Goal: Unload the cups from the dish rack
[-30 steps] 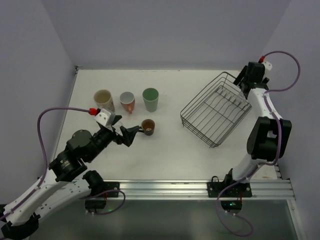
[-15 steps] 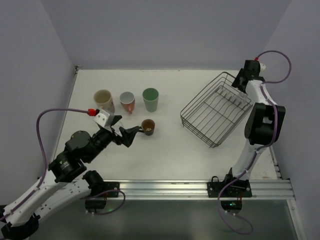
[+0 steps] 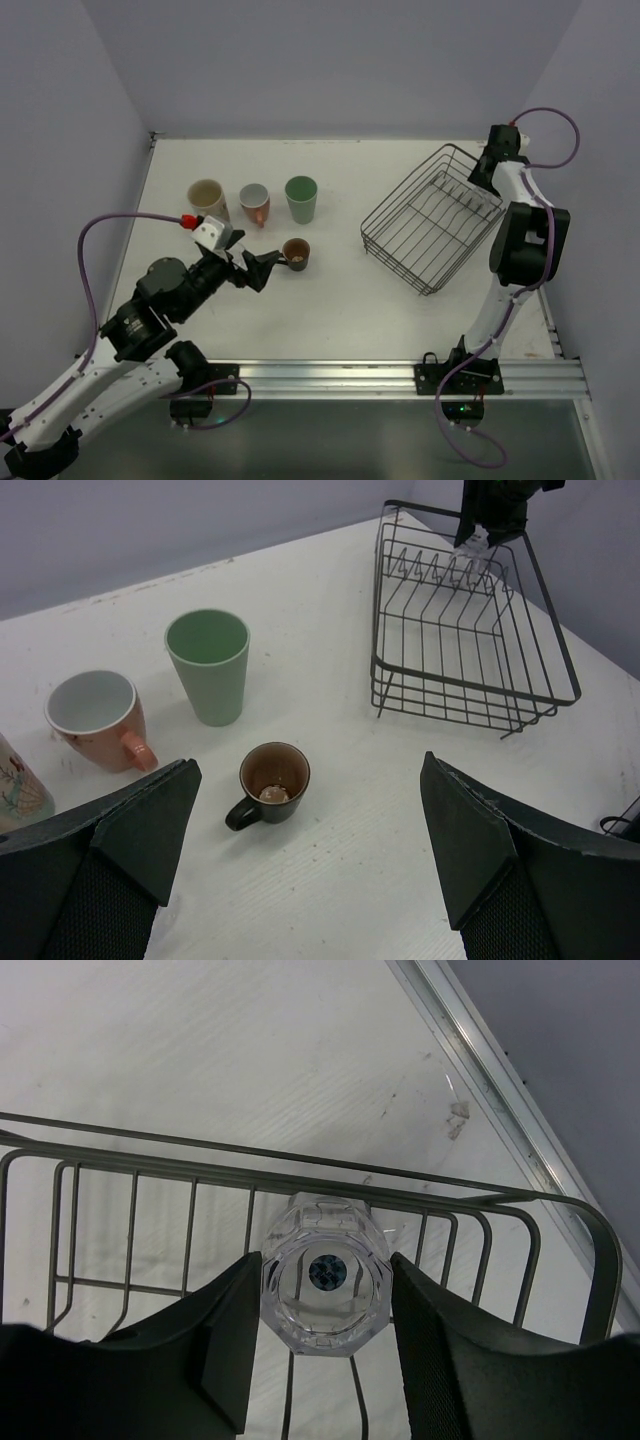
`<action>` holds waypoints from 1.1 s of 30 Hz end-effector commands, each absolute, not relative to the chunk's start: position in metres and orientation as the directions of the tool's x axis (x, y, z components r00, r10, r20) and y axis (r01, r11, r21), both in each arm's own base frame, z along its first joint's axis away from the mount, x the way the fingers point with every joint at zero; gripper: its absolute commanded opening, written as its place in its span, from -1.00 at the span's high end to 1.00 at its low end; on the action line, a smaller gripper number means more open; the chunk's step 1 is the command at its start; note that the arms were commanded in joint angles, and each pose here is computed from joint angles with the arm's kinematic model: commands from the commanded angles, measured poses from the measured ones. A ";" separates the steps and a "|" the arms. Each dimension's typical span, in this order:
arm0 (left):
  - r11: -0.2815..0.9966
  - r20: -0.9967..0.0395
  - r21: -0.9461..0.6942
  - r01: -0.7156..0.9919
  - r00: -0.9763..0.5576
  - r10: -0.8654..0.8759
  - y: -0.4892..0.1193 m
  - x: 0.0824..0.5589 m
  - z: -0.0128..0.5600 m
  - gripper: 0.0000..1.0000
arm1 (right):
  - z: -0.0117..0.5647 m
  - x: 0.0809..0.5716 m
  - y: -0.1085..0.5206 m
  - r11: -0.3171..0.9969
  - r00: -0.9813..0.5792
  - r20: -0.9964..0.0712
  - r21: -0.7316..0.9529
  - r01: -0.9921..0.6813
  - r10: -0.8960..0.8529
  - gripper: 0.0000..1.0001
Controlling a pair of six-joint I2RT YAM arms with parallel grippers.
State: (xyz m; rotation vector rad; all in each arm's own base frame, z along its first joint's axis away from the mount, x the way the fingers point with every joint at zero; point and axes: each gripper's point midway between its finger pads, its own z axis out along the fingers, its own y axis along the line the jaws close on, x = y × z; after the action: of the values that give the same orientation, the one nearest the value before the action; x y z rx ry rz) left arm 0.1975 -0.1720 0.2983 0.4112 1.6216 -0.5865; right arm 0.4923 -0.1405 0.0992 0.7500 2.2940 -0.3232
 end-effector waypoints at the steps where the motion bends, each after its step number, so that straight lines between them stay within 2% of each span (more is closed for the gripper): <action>1: 0.802 -0.990 -0.137 0.582 -0.105 -0.093 -0.175 0.203 0.307 -1.00 | 0.149 0.504 -0.137 0.816 -0.493 -0.765 0.073 0.573 0.415 0.20; 3: 0.800 -0.990 -0.138 0.584 -0.109 -0.090 -0.177 0.204 0.307 -1.00 | 0.164 0.503 -0.131 0.821 -0.463 -0.779 0.113 0.560 0.423 0.21; 9: 0.787 -0.988 -0.146 0.600 -0.130 -0.084 -0.185 0.208 0.305 -1.00 | 0.267 0.490 -0.105 0.842 -0.239 -0.862 0.315 0.438 0.447 0.24; 11: 0.769 -0.987 -0.157 0.620 -0.132 -0.095 -0.191 0.207 0.310 -1.00 | 0.303 0.475 -0.082 0.841 -0.164 -0.853 0.424 0.335 0.495 0.27; 13: 0.734 -0.983 -0.183 0.654 -0.141 -0.119 -0.201 0.204 0.319 -1.00 | 0.311 0.463 -0.053 0.818 -0.152 -0.810 0.530 0.223 0.566 0.28; 16: 0.670 -0.972 -0.235 0.705 -0.166 -0.166 -0.216 0.197 0.337 -1.00 | 0.347 0.435 -0.017 0.794 -0.100 -0.788 0.606 0.051 0.608 0.27; 17: 0.651 -0.968 -0.252 0.717 -0.171 -0.185 -0.220 0.195 0.343 -1.00 | 0.329 0.423 0.006 0.747 -0.165 -0.736 0.665 0.005 0.656 0.27; 18: 0.607 -0.962 -0.269 0.748 -0.177 -0.208 -0.229 0.191 0.351 -1.00 | 0.345 0.405 0.020 0.724 -0.146 -0.725 0.687 -0.068 0.674 0.27; 20: 0.541 -0.939 -0.333 0.773 -0.219 -0.265 -0.244 0.189 0.361 -0.99 | 0.335 0.385 0.054 0.648 -0.194 -0.669 0.743 -0.167 0.718 0.27; 21: 0.486 -0.922 -0.376 0.789 -0.270 -0.276 -0.253 0.182 0.361 -0.97 | 0.352 0.370 0.066 0.628 -0.166 -0.670 0.739 -0.246 0.723 0.27; 22: 0.450 -0.912 -0.392 0.802 -0.277 -0.302 -0.259 0.181 0.369 -0.93 | 0.339 0.361 0.078 0.587 -0.213 -0.633 0.772 -0.245 0.744 0.27; 28: 0.248 -0.838 -0.511 0.823 -0.413 -0.357 -0.298 0.177 0.382 -0.73 | 0.361 0.291 0.142 0.360 -0.343 -0.534 0.815 -0.455 0.773 0.27; 33: 0.134 -0.777 -0.592 0.795 -0.518 -0.358 -0.325 0.181 0.378 -0.59 | 0.364 0.257 0.166 0.257 -0.426 -0.511 0.812 -0.524 0.747 0.27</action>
State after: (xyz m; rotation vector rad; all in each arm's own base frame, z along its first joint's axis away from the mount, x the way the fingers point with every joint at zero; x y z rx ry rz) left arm 0.1943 -0.3119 0.3334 0.4459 1.6189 -1.3610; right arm 0.2844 0.1517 0.3235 0.3332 1.5469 1.2823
